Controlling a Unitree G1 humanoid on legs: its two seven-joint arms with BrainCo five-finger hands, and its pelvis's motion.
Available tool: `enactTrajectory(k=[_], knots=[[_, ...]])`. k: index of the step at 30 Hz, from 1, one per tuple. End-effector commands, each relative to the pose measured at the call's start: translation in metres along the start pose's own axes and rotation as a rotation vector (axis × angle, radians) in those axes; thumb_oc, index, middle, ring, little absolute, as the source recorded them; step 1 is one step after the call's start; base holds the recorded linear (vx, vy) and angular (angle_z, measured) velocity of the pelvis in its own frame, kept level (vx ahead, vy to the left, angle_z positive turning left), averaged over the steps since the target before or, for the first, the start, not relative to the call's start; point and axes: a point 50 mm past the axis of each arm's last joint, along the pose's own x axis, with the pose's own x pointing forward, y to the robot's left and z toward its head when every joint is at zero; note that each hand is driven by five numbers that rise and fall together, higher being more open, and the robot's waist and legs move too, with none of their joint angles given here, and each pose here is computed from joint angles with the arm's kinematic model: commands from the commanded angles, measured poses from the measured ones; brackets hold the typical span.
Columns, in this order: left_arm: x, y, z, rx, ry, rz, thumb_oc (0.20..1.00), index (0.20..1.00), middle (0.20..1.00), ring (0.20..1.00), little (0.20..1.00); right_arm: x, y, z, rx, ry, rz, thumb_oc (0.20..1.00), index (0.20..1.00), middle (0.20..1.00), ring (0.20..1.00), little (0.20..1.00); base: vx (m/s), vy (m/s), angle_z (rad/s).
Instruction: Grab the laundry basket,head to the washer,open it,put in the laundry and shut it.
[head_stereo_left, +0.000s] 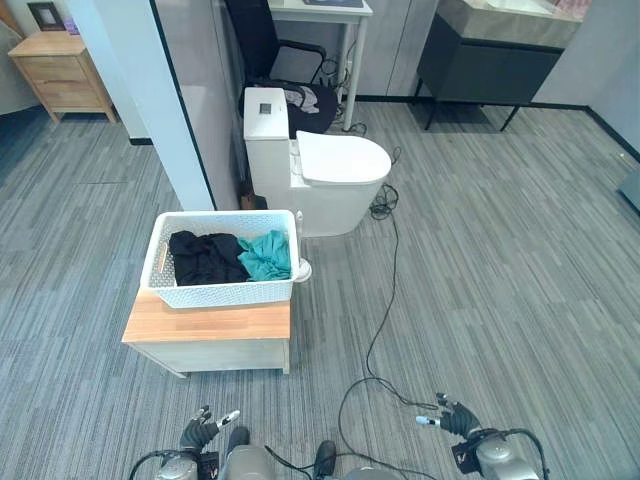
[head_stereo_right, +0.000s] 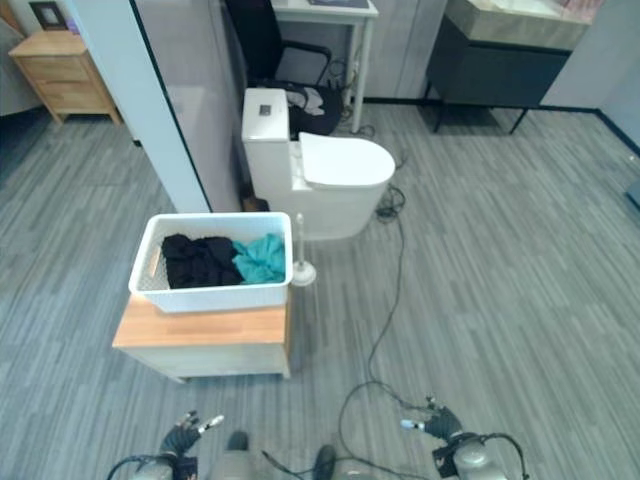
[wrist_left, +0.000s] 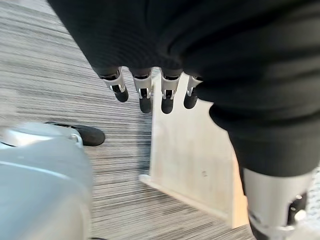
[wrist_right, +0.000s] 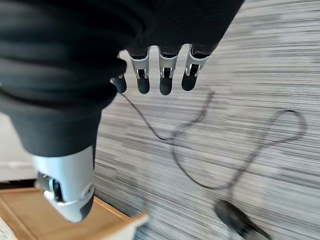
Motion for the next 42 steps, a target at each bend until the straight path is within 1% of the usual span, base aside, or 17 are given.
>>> enactTrajectory(k=[1,8,12,13,14,17,19,21,22,23,27,28,29,31,32,35,42], knots=[[-0.002,0.013,0.005,-0.010,-0.044,0.045,1.000,1.000,1.000,1.000,1.000,-0.004,-0.020,0.007,0.013,-0.054,-0.060,1.000,1.000,1.000,1.000,1.000,0.00,0.000,-0.25],[-0.003,0.017,0.015,0.051,-0.095,0.050,1.000,1.000,1.000,1.000,1.000,-0.003,-0.005,0.002,0.013,-0.033,-0.026,1.000,1.000,1.000,1.000,1.000,0.20,0.459,-0.19],[-0.007,0.030,0.047,0.070,-0.230,0.097,1.000,1.000,1.000,1.000,1.000,0.001,0.000,0.013,0.075,-0.065,-0.014,1.000,1.000,1.000,1.000,1.000,0.05,0.235,-0.28],[-0.014,0.046,0.075,0.061,-0.346,0.170,1.000,1.000,1.000,1.000,1.000,0.001,-0.007,0.032,0.114,-0.136,-0.037,1.000,1.000,1.000,1.000,1.000,0.07,0.121,-0.55],[-0.014,0.046,0.074,0.061,-0.345,0.171,1.000,1.000,1.000,1.000,1.000,0.001,-0.006,0.032,0.114,-0.135,-0.036,1.000,1.000,1.000,1.000,1.000,0.05,0.085,-0.43],[-0.028,0.066,0.121,0.061,-0.531,0.289,1.000,1.000,1.000,1.000,1.000,-0.002,-0.033,0.073,0.177,-0.298,-0.126,1.000,1.000,1.000,1.000,1.000,-0.02,0.044,-0.07],[-0.036,0.071,0.154,0.081,-0.639,0.349,1.000,1.000,1.000,1.000,1.000,-0.010,-0.052,0.101,0.158,-0.406,-0.182,1.000,1.000,1.000,1.000,1.000,-0.06,0.010,0.12],[-0.049,0.075,0.203,0.181,-0.783,0.421,1.000,1.000,1.000,1.000,1.000,-0.019,-0.073,0.143,0.127,-0.542,-0.246,1.000,1.000,1.000,1.000,1.000,-0.24,-0.058,0.29],[-0.063,0.073,0.242,0.212,-0.908,0.446,1.000,1.000,1.000,1.000,1.000,-0.027,-0.084,0.181,0.093,-0.643,-0.271,1.000,1.000,1.000,1.000,1.000,-0.24,-0.079,0.35],[-0.063,0.073,0.243,0.210,-0.911,0.447,1.000,1.000,1.000,1.000,1.000,-0.027,-0.084,0.183,0.094,-0.646,-0.272,1.000,1.000,1.000,1.000,1.000,-0.23,-0.094,0.32],[-0.089,0.070,0.323,0.284,-1.078,0.504,1.000,1.000,1.000,1.000,1.000,-0.049,-0.094,0.255,0.017,-0.825,-0.294,1.000,1.000,1.000,1.000,1.000,-0.13,-0.072,0.06],[-0.101,0.068,0.353,0.302,-1.118,0.519,1.000,1.000,1.000,1.000,1.000,-0.057,-0.091,0.283,-0.019,-0.878,-0.289,1.000,1.000,1.000,1.000,1.000,-0.12,-0.059,-0.07],[-0.102,0.067,0.357,0.299,-1.126,0.520,1.000,1.000,1.000,1.000,1.000,-0.058,-0.092,0.286,-0.014,-0.885,-0.293,1.000,1.000,1.000,1.000,1.000,-0.12,-0.056,-0.02],[-0.123,0.062,0.405,0.335,-1.166,0.536,1.000,1.000,1.000,1.000,1.000,-0.076,-0.093,0.333,-0.069,-0.959,-0.303,1.000,1.000,1.000,1.000,1.000,-0.10,-0.060,0.11],[-0.124,0.061,0.407,0.334,-1.171,0.536,1.000,1.000,1.000,1.000,1.000,-0.077,-0.093,0.334,-0.066,-0.963,-0.306,1.000,1.000,1.000,1.000,1.000,-0.08,-0.048,0.22],[-0.149,0.052,0.445,0.324,-1.219,0.561,1.000,1.000,1.000,1.000,1.000,-0.091,-0.087,0.371,-0.079,-1.015,-0.305,1.000,1.000,1.000,1.000,1.000,-0.06,-0.047,0.18],[-0.175,0.054,0.486,0.270,-1.213,0.565,1.000,1.000,1.000,1.000,1.000,-0.109,-0.083,0.413,-0.082,-1.039,-0.288,1.000,1.000,1.000,1.000,1.000,-0.04,-0.043,0.11]])
